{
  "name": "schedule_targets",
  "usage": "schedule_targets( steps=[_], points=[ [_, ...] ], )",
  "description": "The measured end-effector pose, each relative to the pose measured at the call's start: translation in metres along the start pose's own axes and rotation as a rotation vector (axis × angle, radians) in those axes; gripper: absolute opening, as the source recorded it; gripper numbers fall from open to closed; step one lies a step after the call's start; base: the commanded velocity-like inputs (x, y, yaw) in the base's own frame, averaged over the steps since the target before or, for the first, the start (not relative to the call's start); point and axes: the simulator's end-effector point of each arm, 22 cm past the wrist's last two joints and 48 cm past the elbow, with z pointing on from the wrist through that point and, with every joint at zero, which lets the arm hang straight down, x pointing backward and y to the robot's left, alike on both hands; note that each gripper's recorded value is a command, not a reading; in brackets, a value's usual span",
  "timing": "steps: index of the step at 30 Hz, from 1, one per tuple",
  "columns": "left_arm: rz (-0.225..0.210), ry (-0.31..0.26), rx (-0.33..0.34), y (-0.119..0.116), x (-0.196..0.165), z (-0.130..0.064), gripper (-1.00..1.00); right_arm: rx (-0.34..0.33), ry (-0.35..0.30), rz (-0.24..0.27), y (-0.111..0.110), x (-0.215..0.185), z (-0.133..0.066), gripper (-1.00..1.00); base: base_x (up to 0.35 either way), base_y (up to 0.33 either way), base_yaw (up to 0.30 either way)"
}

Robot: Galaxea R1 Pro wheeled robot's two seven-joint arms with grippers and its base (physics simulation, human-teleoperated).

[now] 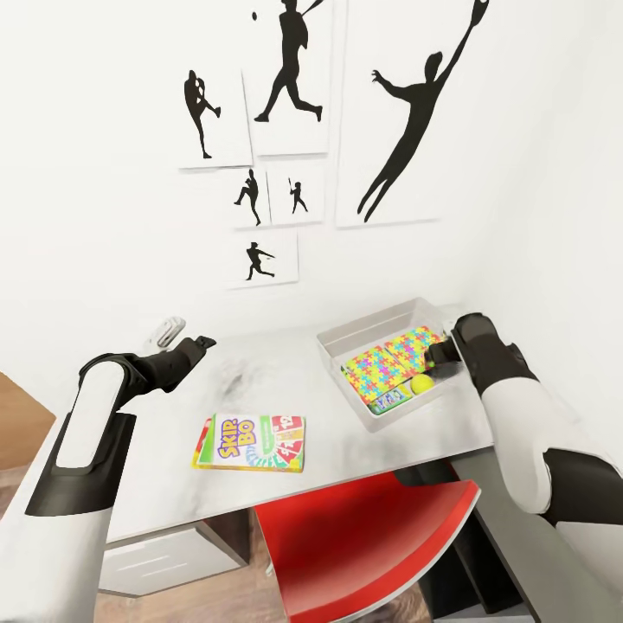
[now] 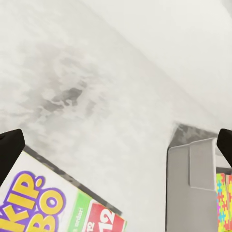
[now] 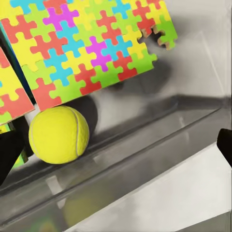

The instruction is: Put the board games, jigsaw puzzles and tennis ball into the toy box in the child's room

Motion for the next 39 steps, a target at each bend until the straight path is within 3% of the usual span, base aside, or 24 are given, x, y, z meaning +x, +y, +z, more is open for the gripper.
schedule_targets(
  steps=[8, 10, 11, 13, 14, 17, 20, 22, 23, 26, 39],
  points=[
    [0.000, 0.002, -0.002, 0.002, 0.001, 0.000, 1.00, 0.022, -0.077, 0.036, -0.016, -0.034, -0.026, 1.00, 0.000, 0.000, 0.000],
    [0.000, 0.003, -0.002, 0.003, 0.002, 0.000, 1.00, 0.032, -0.125, 0.063, -0.026, -0.051, -0.046, 1.00, 0.000, 0.000, 0.000],
    [0.000, 0.003, -0.003, 0.003, 0.002, 0.000, 1.00, 0.032, -0.126, 0.064, -0.026, -0.052, -0.046, 1.00, 0.000, 0.000, 0.000],
    [0.000, 0.004, -0.005, 0.005, 0.003, 0.000, 1.00, 0.020, -0.189, 0.092, -0.033, -0.070, -0.071, 1.00, 0.000, 0.000, 0.000],
    [0.000, 0.004, -0.006, 0.005, 0.003, 0.001, 1.00, 0.019, -0.189, 0.092, -0.033, -0.070, -0.071, 1.00, 0.000, 0.000, 0.000],
    [0.001, 0.011, -0.013, 0.010, 0.007, 0.002, 1.00, -0.058, -0.287, 0.115, -0.026, -0.082, -0.106, 1.00, 0.000, 0.000, 0.000],
    [0.001, 0.015, -0.016, 0.012, 0.009, 0.002, 1.00, -0.091, -0.328, 0.109, -0.021, -0.084, -0.118, 1.00, 0.000, 0.000, 0.000],
    [0.003, 0.020, -0.020, 0.014, 0.012, 0.002, 1.00, -0.151, -0.399, 0.094, -0.009, -0.084, -0.140, 1.00, -0.008, 0.005, 0.000],
    [0.002, 0.020, -0.020, 0.015, 0.012, 0.003, 1.00, -0.151, -0.400, 0.093, -0.009, -0.083, -0.140, 1.00, -0.025, 0.019, 0.000],
    [0.007, 0.027, -0.024, 0.017, 0.015, 0.003, 1.00, -0.210, -0.472, 0.074, 0.002, -0.077, -0.165, 1.00, -0.067, 0.068, 0.000],
    [0.012, 0.036, -0.028, 0.020, 0.018, 0.004, 1.00, -0.253, -0.528, 0.064, 0.007, -0.068, -0.187, 1.00, -0.135, 0.200, 0.000]
  ],
)
